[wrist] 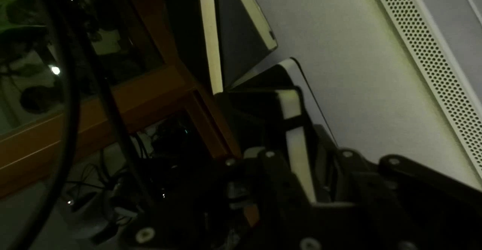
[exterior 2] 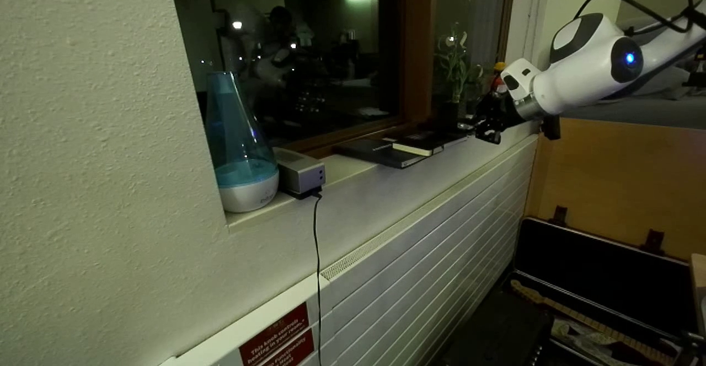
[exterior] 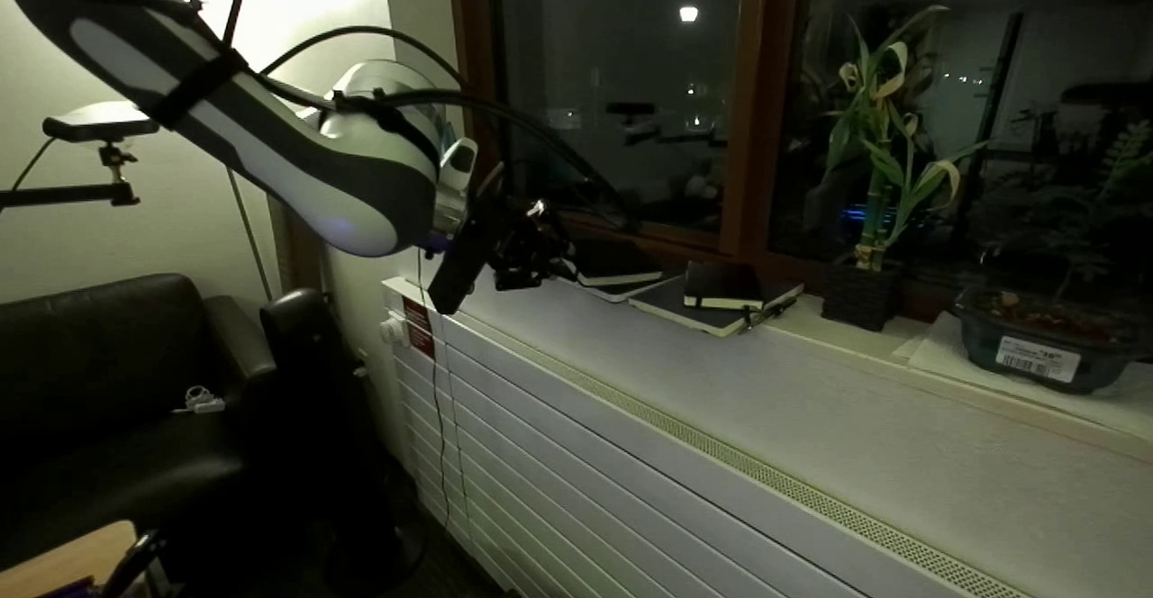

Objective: Place the book on the left on top of the second book from the right.

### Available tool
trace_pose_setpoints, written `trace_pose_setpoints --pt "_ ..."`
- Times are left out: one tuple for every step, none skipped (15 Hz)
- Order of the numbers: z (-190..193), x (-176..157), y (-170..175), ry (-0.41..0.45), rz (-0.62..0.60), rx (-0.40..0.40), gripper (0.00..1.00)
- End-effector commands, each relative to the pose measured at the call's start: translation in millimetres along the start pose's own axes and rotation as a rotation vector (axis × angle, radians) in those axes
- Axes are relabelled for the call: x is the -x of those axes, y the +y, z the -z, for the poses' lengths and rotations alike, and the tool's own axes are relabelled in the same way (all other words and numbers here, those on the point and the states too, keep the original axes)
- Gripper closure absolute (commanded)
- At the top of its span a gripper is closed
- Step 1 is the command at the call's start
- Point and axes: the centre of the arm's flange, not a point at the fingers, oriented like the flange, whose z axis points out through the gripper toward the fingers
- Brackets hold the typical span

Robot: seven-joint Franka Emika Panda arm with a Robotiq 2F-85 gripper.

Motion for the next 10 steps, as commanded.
trace_pose_setpoints --pt "-2 -11 5 0.025 0.004 0.036 0.9" --pt "-2 -13 10 0.033 0.024 0.053 0.94" --pt "-3 -15 12 0.039 0.036 0.062 0.98" --pt "-3 -17 17 0.046 0.049 0.078 0.98" --pt "-4 -18 21 0.051 0.057 0.089 0.96" --pt "-4 -19 24 0.056 0.069 0.094 0.96" --pt "-4 -19 26 0.06 0.079 0.1 0.96" --pt "-4 -19 28 0.068 0.095 0.106 0.96" --pt "-4 -19 30 0.076 0.109 0.114 0.96" --pt "-4 -19 31 0.084 0.129 0.123 0.96"
